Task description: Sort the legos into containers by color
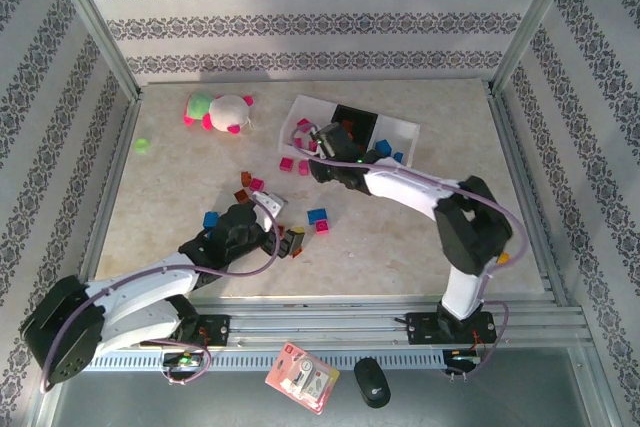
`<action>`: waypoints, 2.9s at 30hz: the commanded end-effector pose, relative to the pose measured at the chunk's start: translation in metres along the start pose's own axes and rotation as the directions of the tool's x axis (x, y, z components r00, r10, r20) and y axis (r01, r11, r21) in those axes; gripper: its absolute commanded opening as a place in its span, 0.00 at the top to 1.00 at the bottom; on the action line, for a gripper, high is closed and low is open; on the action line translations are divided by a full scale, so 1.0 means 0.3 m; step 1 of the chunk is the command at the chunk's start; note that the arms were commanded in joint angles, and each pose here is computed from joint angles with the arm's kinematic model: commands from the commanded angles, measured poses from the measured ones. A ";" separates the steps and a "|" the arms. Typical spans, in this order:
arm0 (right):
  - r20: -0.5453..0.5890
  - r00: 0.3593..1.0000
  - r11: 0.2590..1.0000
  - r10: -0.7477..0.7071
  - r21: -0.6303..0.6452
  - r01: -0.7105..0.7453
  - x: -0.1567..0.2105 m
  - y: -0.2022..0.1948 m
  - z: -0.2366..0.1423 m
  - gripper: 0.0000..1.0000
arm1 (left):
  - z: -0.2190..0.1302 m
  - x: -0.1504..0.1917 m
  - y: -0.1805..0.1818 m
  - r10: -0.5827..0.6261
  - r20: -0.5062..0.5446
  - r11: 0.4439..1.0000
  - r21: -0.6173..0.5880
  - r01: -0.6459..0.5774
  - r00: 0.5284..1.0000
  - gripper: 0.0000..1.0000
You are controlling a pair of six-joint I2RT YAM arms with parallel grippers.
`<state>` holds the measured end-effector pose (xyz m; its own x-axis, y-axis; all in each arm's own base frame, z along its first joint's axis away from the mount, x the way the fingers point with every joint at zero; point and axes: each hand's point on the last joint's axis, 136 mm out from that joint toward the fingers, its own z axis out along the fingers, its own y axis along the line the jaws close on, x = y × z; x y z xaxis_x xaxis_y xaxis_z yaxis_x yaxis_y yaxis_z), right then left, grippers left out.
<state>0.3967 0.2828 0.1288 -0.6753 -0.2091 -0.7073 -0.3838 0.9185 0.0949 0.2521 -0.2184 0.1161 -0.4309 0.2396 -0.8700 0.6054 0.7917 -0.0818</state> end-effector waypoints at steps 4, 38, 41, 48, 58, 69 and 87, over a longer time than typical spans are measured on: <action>0.164 0.985 0.985 0.051 0.152 -0.076 -0.086 -0.187 -0.177 0.75 | 0.054 -0.179 -0.084 0.052 0.167 0.993 0.093 -0.068 0.985 0.01; 0.037 0.970 0.963 0.242 0.114 -0.245 0.138 -0.212 -0.246 0.23 | -0.112 -0.075 -0.060 0.075 0.062 0.995 0.064 -0.079 0.995 0.01; -0.040 0.963 0.962 0.265 0.081 -0.261 0.193 -0.122 -0.207 0.22 | -0.155 -0.063 -0.032 0.100 0.045 0.995 0.019 -0.100 0.994 0.01; -0.237 0.948 0.976 0.210 0.114 -0.188 0.326 0.018 -0.103 0.18 | -0.167 -0.021 -0.032 0.110 -0.020 0.994 0.027 -0.109 0.994 0.01; -0.383 0.915 0.987 0.124 0.145 -0.073 0.408 0.114 -0.020 0.15 | -0.156 -0.013 -0.051 0.121 -0.010 0.991 0.062 -0.120 0.993 0.01; -0.481 0.869 0.993 0.113 0.083 -0.084 0.472 0.184 0.051 0.30 | -0.143 -0.009 -0.060 0.126 0.000 0.989 0.075 -0.126 0.992 0.01; -0.258 0.957 0.987 0.135 0.114 -0.109 0.233 0.089 -0.082 0.61 | -0.108 -0.021 -0.093 0.125 0.038 0.984 0.125 -0.129 0.991 0.01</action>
<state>0.3068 0.2996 0.0662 -0.9033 -0.1894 -0.3849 -0.2507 0.9612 0.1155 0.2169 -0.2120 0.1337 -0.3679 0.3350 -0.8674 0.7048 0.7089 -0.0251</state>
